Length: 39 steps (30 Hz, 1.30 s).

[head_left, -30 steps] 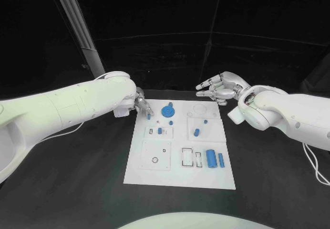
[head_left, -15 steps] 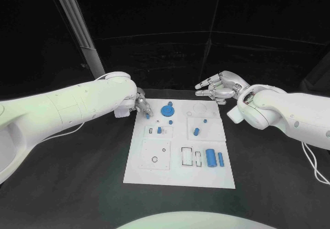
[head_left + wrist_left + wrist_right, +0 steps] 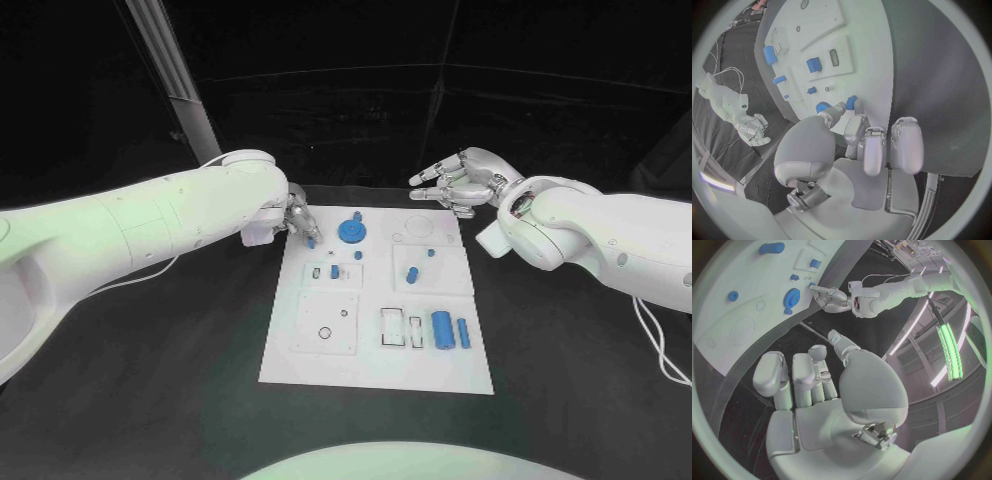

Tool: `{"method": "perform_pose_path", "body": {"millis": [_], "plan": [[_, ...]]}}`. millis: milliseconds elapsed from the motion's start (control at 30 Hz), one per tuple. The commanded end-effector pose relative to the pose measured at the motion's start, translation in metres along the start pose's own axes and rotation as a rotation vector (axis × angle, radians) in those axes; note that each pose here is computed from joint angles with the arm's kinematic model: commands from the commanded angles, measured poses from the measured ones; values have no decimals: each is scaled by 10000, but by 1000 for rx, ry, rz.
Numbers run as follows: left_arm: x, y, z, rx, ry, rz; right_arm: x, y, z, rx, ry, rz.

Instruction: Assemble the parts on the task board

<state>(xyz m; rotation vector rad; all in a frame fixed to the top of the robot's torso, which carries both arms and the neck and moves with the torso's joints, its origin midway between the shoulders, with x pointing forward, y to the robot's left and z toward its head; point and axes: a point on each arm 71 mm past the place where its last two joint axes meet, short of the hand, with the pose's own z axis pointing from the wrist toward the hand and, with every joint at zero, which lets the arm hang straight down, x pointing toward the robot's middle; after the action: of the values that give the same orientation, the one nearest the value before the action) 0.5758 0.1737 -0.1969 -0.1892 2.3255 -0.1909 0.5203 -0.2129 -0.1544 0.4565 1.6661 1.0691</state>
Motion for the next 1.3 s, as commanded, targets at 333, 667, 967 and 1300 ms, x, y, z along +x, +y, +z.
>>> {"method": "perform_pose_path", "body": {"millis": [333,667,967,1300], "plan": [[9,45,-67,54,-42,-87,-5,7,2,-3,7,-1],[93,109,-222,99,-83,-140,-16,-6,6,1,6,-2],[235,144,-393,148,-162,-146,-24,-21,14,4,8,-3],[446,162,-502,169,-226,-127,-33,-34,17,7,8,-4]]}}
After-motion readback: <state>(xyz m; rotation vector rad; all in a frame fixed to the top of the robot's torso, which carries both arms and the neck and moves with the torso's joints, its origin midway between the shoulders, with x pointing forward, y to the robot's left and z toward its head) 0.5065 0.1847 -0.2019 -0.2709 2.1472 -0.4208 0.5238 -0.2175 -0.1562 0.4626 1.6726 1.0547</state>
